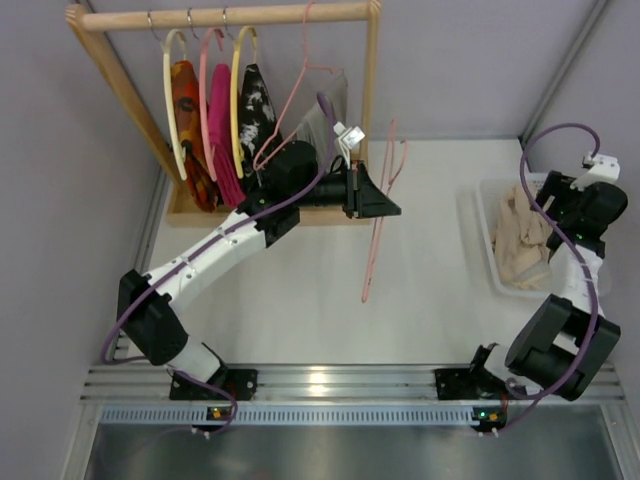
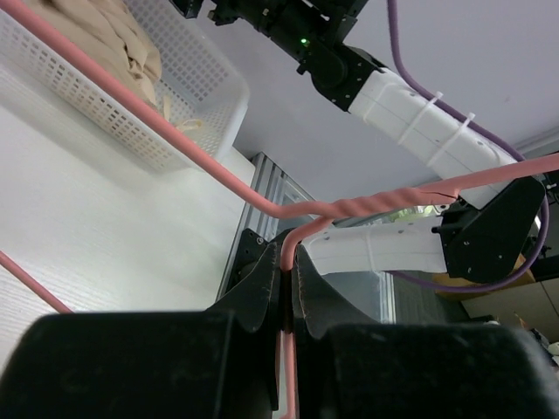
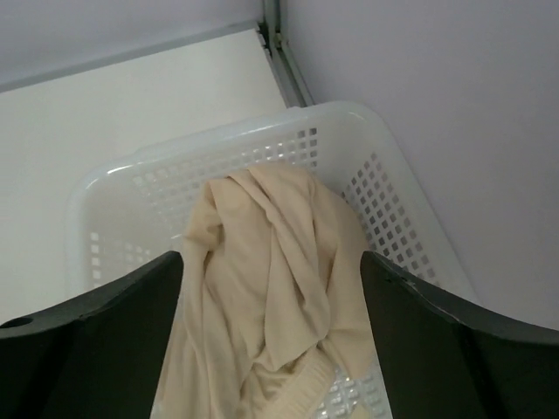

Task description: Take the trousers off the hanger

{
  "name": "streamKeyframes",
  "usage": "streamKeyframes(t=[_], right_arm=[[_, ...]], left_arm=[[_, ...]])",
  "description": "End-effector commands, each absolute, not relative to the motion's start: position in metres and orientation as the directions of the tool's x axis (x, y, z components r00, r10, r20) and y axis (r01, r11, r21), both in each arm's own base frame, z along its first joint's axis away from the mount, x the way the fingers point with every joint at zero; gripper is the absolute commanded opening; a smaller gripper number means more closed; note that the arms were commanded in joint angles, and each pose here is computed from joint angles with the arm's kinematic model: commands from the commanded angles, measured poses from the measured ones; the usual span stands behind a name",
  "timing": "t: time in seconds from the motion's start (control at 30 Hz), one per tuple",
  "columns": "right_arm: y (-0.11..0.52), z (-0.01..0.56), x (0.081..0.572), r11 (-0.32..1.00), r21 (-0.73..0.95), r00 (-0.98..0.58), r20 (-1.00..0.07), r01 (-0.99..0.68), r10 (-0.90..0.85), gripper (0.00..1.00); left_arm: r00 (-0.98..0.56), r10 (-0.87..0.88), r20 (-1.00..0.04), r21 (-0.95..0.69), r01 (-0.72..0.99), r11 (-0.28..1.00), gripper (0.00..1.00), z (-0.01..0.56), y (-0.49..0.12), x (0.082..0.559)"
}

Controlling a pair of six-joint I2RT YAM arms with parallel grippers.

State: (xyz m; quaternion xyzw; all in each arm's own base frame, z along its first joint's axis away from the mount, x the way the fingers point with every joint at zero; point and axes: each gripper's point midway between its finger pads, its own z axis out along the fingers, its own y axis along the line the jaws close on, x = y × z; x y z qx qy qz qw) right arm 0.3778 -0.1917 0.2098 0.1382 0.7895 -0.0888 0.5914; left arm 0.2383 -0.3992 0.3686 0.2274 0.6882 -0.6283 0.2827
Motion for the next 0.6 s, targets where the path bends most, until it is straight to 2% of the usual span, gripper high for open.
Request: streamKeyframes(t=[0.0,0.13,0.27,0.37,0.5,0.57], right_arm=[[-0.168,0.279,0.367,0.974,-0.004,-0.181,-0.983,0.225,0.037,0.84],[-0.146,0.307,0.346,0.987,-0.015,-0.206,-0.978,0.16,0.018,0.99],[-0.108,0.339,0.32,1.0,-0.003,-0.213,-0.977,0.025,0.002,1.0],[-0.054,0.37,0.3,0.974,0.056,-0.231,-0.973,-0.218,0.004,0.99],[0.0,0.384,0.27,0.881,0.276,-0.327,-0.933,-0.385,0.149,0.99],[0.032,0.394,0.253,0.786,0.409,-0.36,-0.897,-0.463,0.255,0.99]], left_arm=[[-0.66,-0.103,-0.745,-0.666,0.743,0.059,0.0,0.411,-0.389,0.229],[-0.653,-0.12,-0.747,-0.662,0.747,0.062,0.0,0.417,-0.387,0.229],[-0.653,-0.14,-0.744,-0.666,0.743,0.07,0.0,0.423,-0.386,0.231],[-0.659,-0.15,-0.737,-0.672,0.737,0.063,0.0,0.428,-0.387,0.231],[-0.65,-0.194,-0.734,-0.671,0.738,0.067,0.0,0.44,-0.387,0.236],[-0.648,-0.225,-0.728,-0.676,0.734,0.073,0.0,0.448,-0.387,0.241]])
